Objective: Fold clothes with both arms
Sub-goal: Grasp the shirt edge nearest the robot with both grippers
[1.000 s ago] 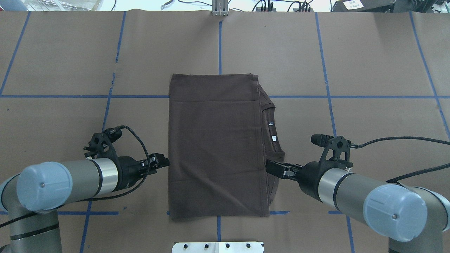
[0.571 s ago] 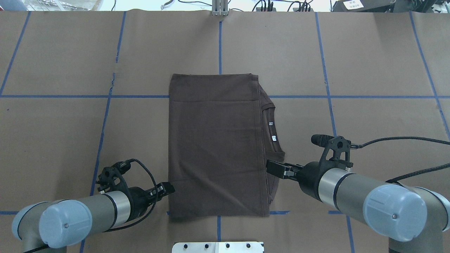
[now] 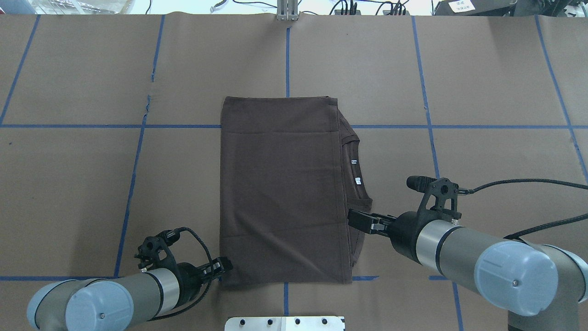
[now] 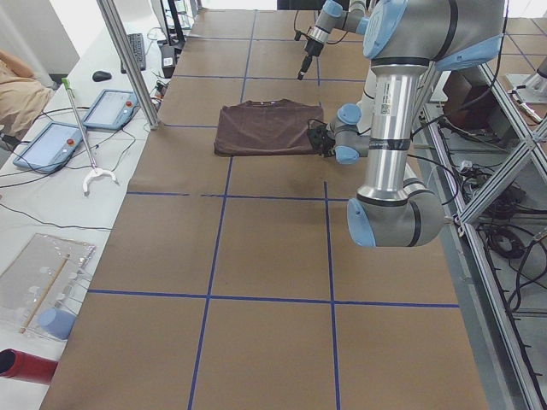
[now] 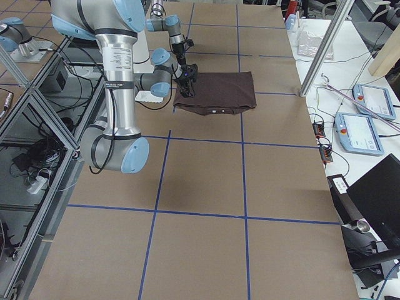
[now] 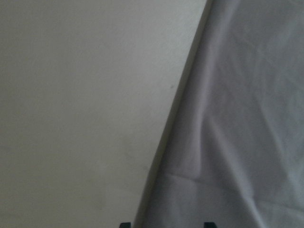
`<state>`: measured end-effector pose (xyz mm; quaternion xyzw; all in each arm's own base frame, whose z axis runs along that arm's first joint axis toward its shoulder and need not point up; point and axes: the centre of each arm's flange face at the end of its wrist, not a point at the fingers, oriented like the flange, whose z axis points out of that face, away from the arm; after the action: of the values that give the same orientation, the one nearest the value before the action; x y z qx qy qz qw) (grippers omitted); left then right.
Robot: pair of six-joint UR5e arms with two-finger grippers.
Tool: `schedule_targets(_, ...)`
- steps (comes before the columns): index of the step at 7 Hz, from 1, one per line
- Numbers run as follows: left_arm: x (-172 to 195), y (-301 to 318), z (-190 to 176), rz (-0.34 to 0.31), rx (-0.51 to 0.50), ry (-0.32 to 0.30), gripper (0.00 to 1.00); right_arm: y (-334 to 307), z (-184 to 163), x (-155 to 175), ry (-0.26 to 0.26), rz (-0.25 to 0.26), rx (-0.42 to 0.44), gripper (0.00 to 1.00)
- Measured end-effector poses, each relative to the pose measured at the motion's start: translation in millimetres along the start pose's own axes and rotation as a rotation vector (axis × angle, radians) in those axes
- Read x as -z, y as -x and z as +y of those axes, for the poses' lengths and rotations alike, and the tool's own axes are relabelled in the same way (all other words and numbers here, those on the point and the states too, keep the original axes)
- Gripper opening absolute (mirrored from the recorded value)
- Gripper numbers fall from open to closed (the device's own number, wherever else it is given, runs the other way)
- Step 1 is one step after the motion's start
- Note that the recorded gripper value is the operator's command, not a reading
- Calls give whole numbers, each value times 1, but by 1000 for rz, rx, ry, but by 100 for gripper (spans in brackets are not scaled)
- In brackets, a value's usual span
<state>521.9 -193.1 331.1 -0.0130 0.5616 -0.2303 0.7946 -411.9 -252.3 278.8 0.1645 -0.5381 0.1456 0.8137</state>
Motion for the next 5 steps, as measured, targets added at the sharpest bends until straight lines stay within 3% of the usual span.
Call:
schedule_targets(1,-3,-3,11,-12,0,7,54,0,0,0,0,1,0,100)
schedule_targets(2,-5,-5,18,-19,3,15,42,0,0,0,0,1,0,100)
schedule_targets(3,-6,-5,21,-21,7,17,17,0,0,0,0,1,0,100)
schedule_targets(4,-6,-5,22,-22,9,13,6,0,0,0,0,1,0,100)
schedule_targets(5,-7,-5,21,-19,9,5,0,-1,0,-1,0,2,1,100)
